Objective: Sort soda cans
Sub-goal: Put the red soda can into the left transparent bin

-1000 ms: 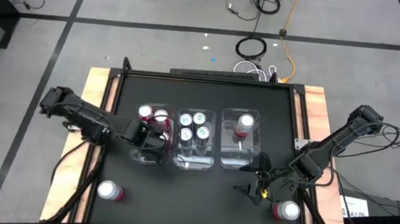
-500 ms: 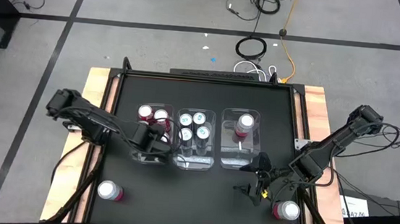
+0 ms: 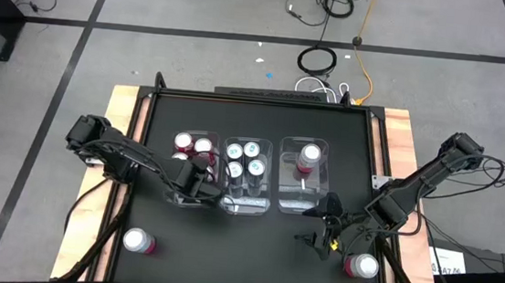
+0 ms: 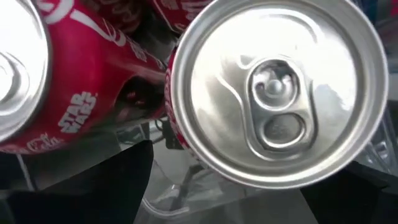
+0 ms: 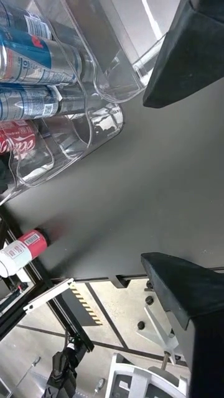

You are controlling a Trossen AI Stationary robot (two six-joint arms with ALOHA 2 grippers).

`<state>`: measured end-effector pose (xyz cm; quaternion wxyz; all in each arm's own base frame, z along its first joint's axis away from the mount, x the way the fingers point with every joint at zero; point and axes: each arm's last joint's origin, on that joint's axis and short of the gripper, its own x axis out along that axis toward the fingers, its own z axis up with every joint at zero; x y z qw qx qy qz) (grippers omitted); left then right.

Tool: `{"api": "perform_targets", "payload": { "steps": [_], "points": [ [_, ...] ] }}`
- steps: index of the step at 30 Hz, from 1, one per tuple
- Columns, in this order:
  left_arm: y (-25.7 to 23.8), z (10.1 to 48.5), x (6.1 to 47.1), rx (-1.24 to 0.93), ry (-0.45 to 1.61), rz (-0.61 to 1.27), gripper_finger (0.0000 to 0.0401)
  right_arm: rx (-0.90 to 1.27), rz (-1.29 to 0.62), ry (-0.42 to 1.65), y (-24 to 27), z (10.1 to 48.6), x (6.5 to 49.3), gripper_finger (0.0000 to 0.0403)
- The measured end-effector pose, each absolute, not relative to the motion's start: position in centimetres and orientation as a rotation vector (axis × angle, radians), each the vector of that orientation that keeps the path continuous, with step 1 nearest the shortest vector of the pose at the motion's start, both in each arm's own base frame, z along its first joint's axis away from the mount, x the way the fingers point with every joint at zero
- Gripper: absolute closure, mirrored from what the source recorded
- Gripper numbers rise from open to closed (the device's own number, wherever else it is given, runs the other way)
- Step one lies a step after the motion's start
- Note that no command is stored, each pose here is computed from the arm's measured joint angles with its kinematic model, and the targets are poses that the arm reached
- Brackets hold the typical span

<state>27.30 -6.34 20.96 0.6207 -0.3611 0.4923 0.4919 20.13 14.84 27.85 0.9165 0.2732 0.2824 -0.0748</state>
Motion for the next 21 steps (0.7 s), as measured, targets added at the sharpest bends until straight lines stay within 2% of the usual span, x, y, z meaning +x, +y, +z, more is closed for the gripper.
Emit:
{"api": "perform_targets", "payload": {
  "steps": [12, 21],
  "points": [
    [-5.98, 20.98, 26.95, -0.82, 1.025, 1.259, 0.0026, 0.559, -0.155, 0.584, 14.83, 27.83, 20.11, 0.0011],
    [-6.03, 20.96, 27.01, -0.843, 1.022, 1.262, 0.0026, 0.558, -0.156, 0.585, 14.82, 27.81, 20.1, 0.0011]
  ]
}}
